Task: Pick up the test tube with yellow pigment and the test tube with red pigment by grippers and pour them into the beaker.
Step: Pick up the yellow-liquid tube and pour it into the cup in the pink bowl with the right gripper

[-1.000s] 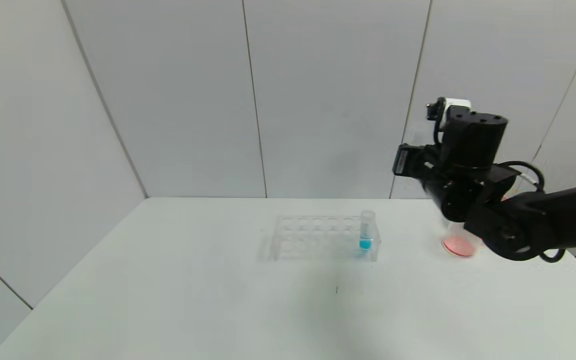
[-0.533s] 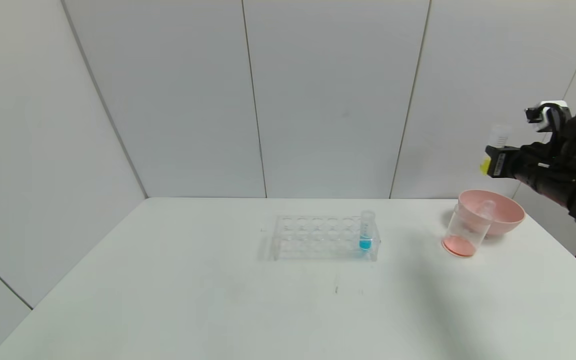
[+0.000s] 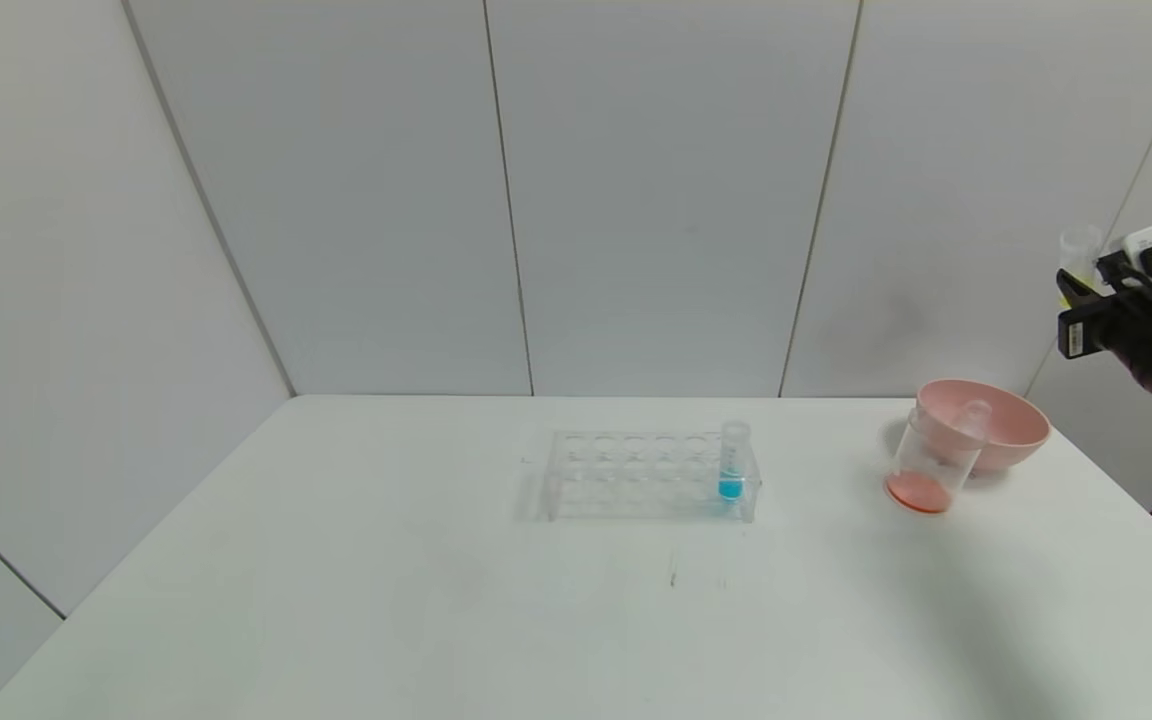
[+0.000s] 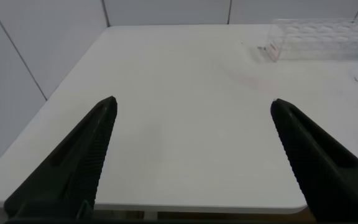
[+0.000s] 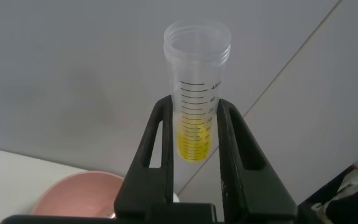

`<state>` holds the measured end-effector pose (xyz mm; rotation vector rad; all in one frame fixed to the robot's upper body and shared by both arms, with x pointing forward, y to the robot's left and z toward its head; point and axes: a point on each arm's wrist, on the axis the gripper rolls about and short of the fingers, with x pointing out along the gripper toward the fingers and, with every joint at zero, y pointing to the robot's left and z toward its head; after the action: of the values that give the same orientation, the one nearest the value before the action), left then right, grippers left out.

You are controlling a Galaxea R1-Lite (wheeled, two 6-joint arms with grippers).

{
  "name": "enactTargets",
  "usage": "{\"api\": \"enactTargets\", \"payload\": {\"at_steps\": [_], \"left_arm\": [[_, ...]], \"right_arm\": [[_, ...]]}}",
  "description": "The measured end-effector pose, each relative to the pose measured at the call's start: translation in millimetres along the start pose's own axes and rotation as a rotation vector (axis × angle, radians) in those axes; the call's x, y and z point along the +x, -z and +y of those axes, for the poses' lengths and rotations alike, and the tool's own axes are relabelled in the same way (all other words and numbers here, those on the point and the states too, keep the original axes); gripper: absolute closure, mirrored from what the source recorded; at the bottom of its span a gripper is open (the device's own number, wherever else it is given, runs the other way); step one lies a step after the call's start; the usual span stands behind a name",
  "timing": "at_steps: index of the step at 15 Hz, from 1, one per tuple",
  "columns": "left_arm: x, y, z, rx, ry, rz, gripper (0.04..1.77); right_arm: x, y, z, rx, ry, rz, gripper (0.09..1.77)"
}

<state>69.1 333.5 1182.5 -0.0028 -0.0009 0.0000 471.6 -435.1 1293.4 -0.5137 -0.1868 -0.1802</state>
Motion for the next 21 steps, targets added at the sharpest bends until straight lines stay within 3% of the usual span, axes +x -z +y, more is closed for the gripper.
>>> {"api": "enactTargets", "payload": {"at_steps": [2,8,11,21], "left_arm": [[0.0,0.0,0.0,0.000,0.000,0.000,0.05],[0.0,0.0,0.0,0.000,0.000,0.000,0.05],[0.0,0.0,0.0,0.000,0.000,0.000,0.05],[0.0,0.0,0.0,0.000,0.000,0.000,0.05]], "right_arm": [[-3.6,15.0,6.9,-0.071,-0.025,-0.055,1.37],[-29.5,57.3,22.7,-0.290,-0.179,-0.035,1.37],[-32.9,63.4,15.8,-0.448,-0.218,-0.072,1.37],[-32.8,60.1,17.2,-0.707,-0.232,-0.143,1.37]]}}
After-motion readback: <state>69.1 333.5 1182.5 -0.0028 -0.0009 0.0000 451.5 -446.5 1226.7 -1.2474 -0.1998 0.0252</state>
